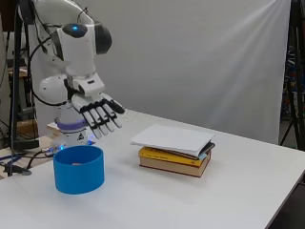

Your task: Teleoperate dual arm-hand system to pick and place objects

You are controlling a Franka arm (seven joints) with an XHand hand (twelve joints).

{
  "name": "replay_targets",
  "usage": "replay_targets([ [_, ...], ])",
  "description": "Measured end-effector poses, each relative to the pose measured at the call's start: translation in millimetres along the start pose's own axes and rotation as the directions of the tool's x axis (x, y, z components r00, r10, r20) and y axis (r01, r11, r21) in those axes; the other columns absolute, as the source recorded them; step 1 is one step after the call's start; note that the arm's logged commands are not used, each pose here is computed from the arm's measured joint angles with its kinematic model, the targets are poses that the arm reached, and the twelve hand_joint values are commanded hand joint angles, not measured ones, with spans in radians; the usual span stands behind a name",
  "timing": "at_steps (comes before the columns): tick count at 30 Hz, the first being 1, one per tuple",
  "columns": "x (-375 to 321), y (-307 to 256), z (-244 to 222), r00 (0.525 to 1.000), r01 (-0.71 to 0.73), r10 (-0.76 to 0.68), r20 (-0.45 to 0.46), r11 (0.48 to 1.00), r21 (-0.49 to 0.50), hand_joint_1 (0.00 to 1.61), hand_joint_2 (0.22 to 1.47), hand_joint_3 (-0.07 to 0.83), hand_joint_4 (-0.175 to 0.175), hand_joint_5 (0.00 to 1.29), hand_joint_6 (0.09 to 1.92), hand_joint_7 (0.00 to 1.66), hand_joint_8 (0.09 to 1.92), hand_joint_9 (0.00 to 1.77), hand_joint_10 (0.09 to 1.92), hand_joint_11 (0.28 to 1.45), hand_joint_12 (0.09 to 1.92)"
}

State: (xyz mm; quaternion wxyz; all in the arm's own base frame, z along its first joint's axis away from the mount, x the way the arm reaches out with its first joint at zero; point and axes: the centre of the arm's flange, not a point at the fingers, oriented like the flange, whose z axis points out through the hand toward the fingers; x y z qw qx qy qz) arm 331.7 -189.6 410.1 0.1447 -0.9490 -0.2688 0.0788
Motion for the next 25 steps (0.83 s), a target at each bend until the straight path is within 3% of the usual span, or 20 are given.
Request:
replay_targets([
  [5,24.5,-30.9,-41.5,0.996,0.090,-0.088,0.025,0.991,-0.097,0.23,1.01,-0.002,0.072,0.26,0.09,0.26,0.09,0.33,0.09,0.41,0.09],
  [12,48.9,-93.4,-115.9,0.975,0.220,-0.212,0.059,0.951,-0.217,0.23,1.03,0.007,0.072,0.27,0.09,0.26,0.09,0.35,0.09,0.42,0.09],
  [19,70.9,-150.2,-128.3,0.957,0.288,-0.263,0.124,0.915,-0.284,0.21,1.05,0.008,0.075,0.28,0.09,0.29,0.09,0.38,0.09,0.43,0.09],
  [25,78.6,-155.3,-123.5,0.957,0.285,-0.254,0.141,0.914,-0.288,0.21,1.06,0.007,0.068,0.26,0.09,0.28,0.09,0.39,0.09,0.43,0.09],
])
